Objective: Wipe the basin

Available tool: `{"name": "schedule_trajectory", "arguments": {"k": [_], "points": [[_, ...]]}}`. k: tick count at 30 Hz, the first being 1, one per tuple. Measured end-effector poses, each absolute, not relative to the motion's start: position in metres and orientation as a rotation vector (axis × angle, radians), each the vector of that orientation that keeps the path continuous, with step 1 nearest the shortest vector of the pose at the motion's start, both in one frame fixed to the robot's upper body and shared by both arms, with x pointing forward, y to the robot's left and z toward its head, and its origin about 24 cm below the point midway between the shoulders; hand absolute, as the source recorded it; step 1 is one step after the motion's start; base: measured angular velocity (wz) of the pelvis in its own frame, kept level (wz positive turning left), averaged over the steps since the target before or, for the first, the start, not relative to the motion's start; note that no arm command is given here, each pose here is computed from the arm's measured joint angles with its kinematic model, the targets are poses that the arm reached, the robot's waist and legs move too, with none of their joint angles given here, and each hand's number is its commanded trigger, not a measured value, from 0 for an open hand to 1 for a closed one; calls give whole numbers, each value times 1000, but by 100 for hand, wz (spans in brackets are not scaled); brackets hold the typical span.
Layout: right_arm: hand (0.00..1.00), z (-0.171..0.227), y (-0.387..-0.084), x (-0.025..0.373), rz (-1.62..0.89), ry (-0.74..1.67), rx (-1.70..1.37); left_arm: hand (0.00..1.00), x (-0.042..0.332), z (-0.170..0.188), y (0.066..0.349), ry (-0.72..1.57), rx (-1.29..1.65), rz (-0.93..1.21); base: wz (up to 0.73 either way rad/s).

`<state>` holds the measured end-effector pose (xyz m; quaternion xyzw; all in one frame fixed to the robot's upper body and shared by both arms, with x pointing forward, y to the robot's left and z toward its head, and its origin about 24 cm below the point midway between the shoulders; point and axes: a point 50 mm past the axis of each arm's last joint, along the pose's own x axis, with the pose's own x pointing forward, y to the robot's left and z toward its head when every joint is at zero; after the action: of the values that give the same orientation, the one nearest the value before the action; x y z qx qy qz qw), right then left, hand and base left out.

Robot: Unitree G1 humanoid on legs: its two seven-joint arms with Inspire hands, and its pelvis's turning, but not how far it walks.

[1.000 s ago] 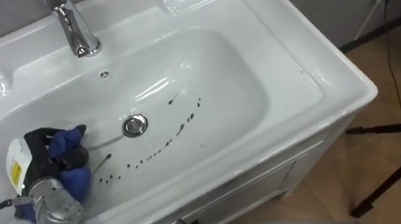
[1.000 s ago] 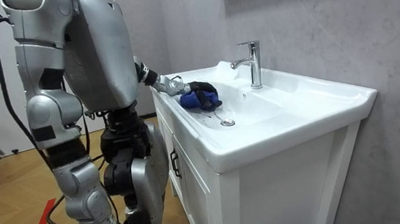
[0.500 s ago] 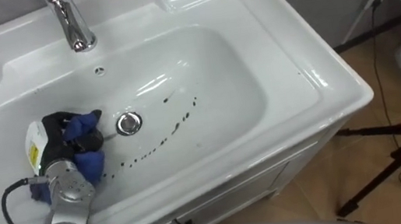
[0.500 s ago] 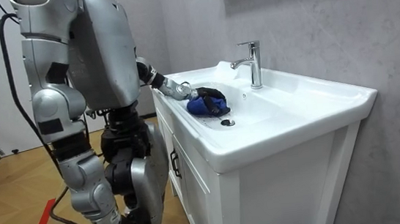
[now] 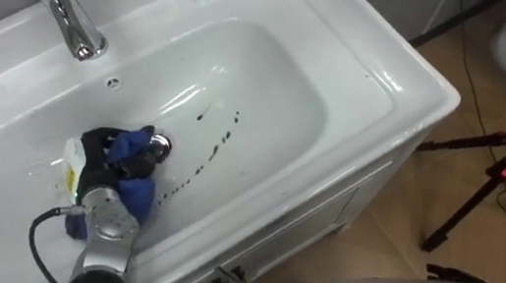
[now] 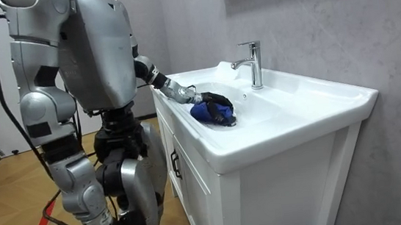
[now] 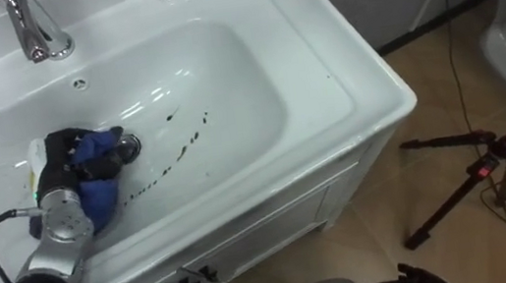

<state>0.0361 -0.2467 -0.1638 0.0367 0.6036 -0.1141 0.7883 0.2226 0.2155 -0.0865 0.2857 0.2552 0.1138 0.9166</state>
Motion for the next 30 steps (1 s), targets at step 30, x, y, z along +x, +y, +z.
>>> {"name": "schedule_trajectory", "arguments": {"k": [30], "points": [[0,-162,-244,61,-216,1225,142,100,257,-54,122,301,589,-200,3]]}}
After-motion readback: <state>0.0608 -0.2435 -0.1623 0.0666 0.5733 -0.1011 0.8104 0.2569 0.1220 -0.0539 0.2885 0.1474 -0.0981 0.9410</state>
